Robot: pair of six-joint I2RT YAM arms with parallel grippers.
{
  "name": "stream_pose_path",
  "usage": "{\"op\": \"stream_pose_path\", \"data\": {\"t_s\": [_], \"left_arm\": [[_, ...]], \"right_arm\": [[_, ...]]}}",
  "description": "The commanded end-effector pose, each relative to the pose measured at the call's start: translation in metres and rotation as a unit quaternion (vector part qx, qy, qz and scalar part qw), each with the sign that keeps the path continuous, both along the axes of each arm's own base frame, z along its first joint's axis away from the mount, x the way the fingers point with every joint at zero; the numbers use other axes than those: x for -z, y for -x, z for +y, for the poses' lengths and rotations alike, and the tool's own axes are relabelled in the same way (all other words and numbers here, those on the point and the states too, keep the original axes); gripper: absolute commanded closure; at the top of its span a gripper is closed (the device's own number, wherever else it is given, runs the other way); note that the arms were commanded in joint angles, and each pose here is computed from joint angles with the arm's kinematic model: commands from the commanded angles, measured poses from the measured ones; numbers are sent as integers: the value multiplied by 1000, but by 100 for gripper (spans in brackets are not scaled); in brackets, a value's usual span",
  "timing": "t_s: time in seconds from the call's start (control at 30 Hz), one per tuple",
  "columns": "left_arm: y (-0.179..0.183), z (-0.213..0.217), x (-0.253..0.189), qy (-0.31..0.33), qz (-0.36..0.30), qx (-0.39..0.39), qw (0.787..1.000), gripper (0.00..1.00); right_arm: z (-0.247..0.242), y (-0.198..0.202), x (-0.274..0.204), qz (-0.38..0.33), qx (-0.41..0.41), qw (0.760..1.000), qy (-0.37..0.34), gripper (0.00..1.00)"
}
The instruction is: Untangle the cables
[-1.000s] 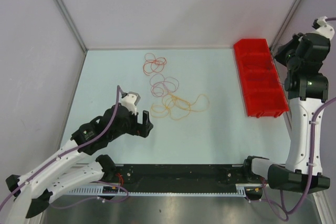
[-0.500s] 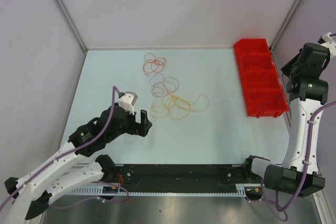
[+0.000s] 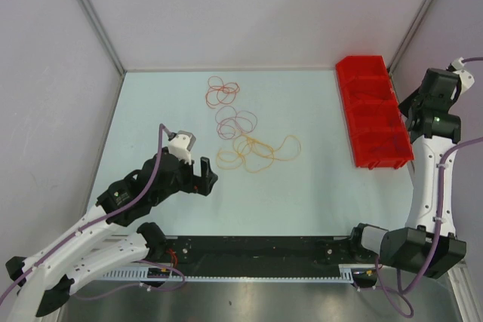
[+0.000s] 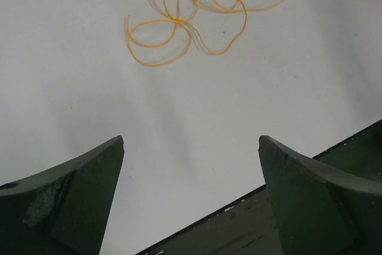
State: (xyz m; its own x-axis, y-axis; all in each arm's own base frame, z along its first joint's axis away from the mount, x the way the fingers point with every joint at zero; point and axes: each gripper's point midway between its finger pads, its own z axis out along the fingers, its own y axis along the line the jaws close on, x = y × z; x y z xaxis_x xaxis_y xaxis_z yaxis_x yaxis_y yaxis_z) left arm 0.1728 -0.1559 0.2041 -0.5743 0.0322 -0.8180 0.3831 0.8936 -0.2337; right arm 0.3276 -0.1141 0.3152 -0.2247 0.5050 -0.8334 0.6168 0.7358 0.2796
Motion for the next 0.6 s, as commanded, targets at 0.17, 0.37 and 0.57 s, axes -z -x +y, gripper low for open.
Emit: {"op": "stream_pose_path", "data": {"t_s": [0.17,0.37,0.57], "left_arm": [[-6,4,-4,0,-15,-15,1000,0],[-6,6,-5,0,-17,-20,1000,0],[-6,8,-6,1,-18,-24,1000,0]], "right_arm": [[-21,-25,47,6,41,999,-34,100],[-28,-45,72,-10,37,997,-61,100],[-33,-59,105,4,37,996,-79,100]]}}
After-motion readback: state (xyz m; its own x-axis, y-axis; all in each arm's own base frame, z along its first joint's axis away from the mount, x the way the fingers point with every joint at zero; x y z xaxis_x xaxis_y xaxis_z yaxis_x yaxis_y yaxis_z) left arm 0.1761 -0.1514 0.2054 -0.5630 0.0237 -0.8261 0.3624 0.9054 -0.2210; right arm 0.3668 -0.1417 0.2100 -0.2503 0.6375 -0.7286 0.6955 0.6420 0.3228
